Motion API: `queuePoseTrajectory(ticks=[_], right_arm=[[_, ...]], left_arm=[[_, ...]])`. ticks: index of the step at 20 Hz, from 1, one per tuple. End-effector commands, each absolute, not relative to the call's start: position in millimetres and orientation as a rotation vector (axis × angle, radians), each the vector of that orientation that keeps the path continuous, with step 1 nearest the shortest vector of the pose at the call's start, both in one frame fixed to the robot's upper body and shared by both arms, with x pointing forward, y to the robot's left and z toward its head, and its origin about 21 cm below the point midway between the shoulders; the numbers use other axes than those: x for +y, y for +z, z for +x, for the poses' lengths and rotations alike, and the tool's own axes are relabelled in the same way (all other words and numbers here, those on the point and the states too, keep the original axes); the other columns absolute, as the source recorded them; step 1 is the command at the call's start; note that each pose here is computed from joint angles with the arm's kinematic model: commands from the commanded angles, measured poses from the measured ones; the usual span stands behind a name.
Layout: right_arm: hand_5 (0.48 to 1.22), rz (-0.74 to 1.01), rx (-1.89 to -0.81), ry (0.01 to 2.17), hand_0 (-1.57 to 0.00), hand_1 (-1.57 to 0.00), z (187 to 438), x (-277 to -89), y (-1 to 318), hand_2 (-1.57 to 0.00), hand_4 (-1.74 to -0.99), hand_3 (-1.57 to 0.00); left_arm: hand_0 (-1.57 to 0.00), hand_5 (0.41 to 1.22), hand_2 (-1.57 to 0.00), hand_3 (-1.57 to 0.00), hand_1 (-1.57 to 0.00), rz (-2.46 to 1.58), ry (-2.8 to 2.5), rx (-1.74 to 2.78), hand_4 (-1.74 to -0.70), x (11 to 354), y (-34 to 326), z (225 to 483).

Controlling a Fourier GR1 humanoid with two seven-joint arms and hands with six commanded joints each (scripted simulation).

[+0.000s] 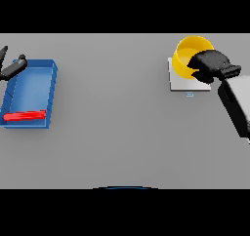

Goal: Pick up the red beaker and tilt it to pour out 1 green nut into yellow bowl. Pick up the yellow bowl and place it on the metallic measuring scale.

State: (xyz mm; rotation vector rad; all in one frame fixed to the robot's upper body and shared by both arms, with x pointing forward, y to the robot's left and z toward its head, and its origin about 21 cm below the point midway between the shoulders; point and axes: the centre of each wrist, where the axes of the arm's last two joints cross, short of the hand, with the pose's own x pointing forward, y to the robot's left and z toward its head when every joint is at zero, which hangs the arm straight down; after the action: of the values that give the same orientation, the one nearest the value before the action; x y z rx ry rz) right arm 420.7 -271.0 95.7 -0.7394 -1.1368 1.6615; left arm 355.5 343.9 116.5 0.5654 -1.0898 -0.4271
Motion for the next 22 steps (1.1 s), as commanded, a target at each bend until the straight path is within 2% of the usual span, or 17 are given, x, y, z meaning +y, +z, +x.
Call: queuePoseTrajectory(ticks=[1,8,9,10,11,13,16,19,21,22], right_arm=[[1.221,-0.733,-1.13,1.65,-1.57,-1.57,421.9,-272.2,94.8,-1.39,-1.741,-1.36],[1.221,-0.716,-1.094,1.66,-1.57,-1.57,422.1,-272.9,84.4,-1.37,-1.741,-1.45],[1.221,-0.713,-1.097,1.65,-1.57,-1.57,422.0,-274.9,81.7,-1.4,-1.741,-1.38],[1.221,-0.713,-1.085,1.641,-1.57,-1.5,422.7,-274.6,80.5,-1.44,-1.741,-1.25],[1.221,-0.708,-1.081,1.638,-1.56,-1.43,423.6,-275.0,82.1,-1.34,-1.682,-1.11],[1.074,-0.703,-1.072,1.613,-1.33,-1.12,424.4,-273.4,83.8,-1.01,-1.592,-0.82],[0.923,-0.657,-1.065,1.576,-0.76,-0.67,424.1,-277.2,83.8,-0.58,-1.513,-0.48],[0.847,-0.646,-1.058,1.57,-0.39,-0.38,423.5,-276.8,83.6,-0.3,-1.476,-0.26],[0.824,-0.654,-1.04,1.592,-0.25,-0.24,422.8,-273.7,80.5,-0.19,-1.448,-0.16],[0.817,-0.66,-1.027,1.603,-0.2,-0.19,421.8,-279.2,81.4,-0.15,-1.435,-0.13]], left_arm=[[0.0,0.807,0.0,0.0,0.0,0.562,-0.424,-1.095,-0.86,342.9,115.3,356.3],[0.0,0.783,0.0,0.0,0.0,0.562,-0.426,-1.09,-0.84,346.7,116.0,355.5],[0.0,0.78,0.0,0.0,0.0,0.562,-0.435,-1.084,-0.84,344.1,114.9,356.2],[0.0,0.779,0.0,0.0,0.0,0.559,-0.437,-1.088,-0.84,344.1,114.7,355.1],[0.0,0.775,0.0,0.0,0.0,0.558,-0.434,-1.083,-0.84,343.1,114.1,355.9],[0.0,0.774,0.0,0.0,0.0,0.567,-0.432,-1.096,-0.84,344.6,119.0,355.3],[0.0,0.764,0.0,0.0,0.0,0.552,-0.422,-1.088,-0.84,345.9,115.0,353.7],[0.0,0.754,0.0,0.0,0.0,0.558,-0.424,-1.086,-0.83,347.3,116.1,356.6],[0.0,0.75,0.0,0.0,0.0,0.543,-0.431,-1.091,-0.83,347.7,111.6,354.1],[0.0,0.752,0.0,0.0,0.0,0.544,-0.436,-1.097,-0.83,344.5,112.9,353.5]])
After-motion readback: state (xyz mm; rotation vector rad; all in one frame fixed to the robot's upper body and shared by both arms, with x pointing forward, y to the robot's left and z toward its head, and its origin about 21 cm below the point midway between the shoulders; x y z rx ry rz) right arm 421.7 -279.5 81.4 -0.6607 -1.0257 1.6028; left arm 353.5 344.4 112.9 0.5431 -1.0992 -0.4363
